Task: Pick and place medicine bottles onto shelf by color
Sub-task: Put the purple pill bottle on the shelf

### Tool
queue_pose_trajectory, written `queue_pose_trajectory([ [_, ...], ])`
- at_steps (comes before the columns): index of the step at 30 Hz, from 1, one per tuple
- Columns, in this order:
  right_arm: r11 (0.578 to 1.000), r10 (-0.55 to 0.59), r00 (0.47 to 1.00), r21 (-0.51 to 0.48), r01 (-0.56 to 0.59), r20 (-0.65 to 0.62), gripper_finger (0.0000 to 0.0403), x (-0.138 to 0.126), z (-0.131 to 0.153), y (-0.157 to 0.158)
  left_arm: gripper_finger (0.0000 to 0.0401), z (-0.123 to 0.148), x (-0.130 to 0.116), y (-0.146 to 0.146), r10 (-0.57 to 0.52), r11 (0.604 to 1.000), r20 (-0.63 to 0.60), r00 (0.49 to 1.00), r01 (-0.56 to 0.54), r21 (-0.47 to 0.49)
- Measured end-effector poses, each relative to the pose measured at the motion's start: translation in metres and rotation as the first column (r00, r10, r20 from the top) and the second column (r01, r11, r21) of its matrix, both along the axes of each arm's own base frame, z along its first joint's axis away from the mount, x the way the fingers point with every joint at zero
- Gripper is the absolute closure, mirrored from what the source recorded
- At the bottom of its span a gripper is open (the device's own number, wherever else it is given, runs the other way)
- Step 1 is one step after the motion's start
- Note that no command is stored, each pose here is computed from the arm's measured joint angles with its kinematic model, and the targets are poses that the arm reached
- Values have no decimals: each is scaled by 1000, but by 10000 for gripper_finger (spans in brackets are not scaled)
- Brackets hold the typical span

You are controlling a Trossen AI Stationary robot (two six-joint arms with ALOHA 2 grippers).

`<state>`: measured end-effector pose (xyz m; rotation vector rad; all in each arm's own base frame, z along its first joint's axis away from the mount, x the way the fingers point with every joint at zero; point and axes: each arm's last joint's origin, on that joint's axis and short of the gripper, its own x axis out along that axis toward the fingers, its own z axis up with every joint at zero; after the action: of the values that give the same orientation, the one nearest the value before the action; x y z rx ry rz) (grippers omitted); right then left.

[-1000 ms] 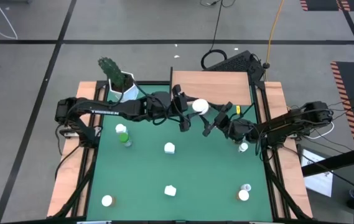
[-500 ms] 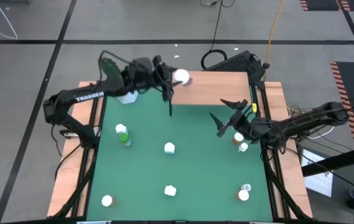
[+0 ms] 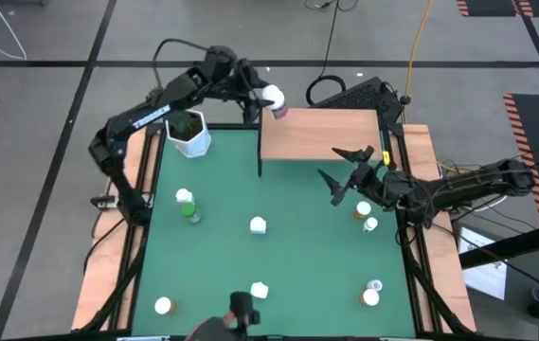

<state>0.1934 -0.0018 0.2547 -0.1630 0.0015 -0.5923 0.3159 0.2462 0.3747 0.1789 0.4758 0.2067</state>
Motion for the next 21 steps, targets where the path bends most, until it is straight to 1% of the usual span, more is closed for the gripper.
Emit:
queue_pose_trajectory([
  [4, 1000, 16, 1000, 20, -16, -20, 60, 1, -3, -4, 166, -4, 16, 12, -7, 999, -68, 998, 4, -43],
  [8, 1000, 15, 999, 22, -14, -33, 60, 1, -5, -6, 163, -12, 25, 19, -17, 996, -154, 988, 3, -88],
  [12, 1000, 6, 999, 16, -6, -38, 60, 1, -5, -8, 156, -10, 26, 22, -8, 996, -165, 986, -7, -88],
  [15, 1000, 3, 999, 17, -2, -43, 60, 1, -5, -8, 154, -10, 27, 23, 5, 997, -171, 985, -17, -71],
  [21, 998, 53, 998, 44, -52, -24, 60, 1, -5, -7, 147, -10, 26, 24, 19, 996, -173, 985, -34, -82],
])
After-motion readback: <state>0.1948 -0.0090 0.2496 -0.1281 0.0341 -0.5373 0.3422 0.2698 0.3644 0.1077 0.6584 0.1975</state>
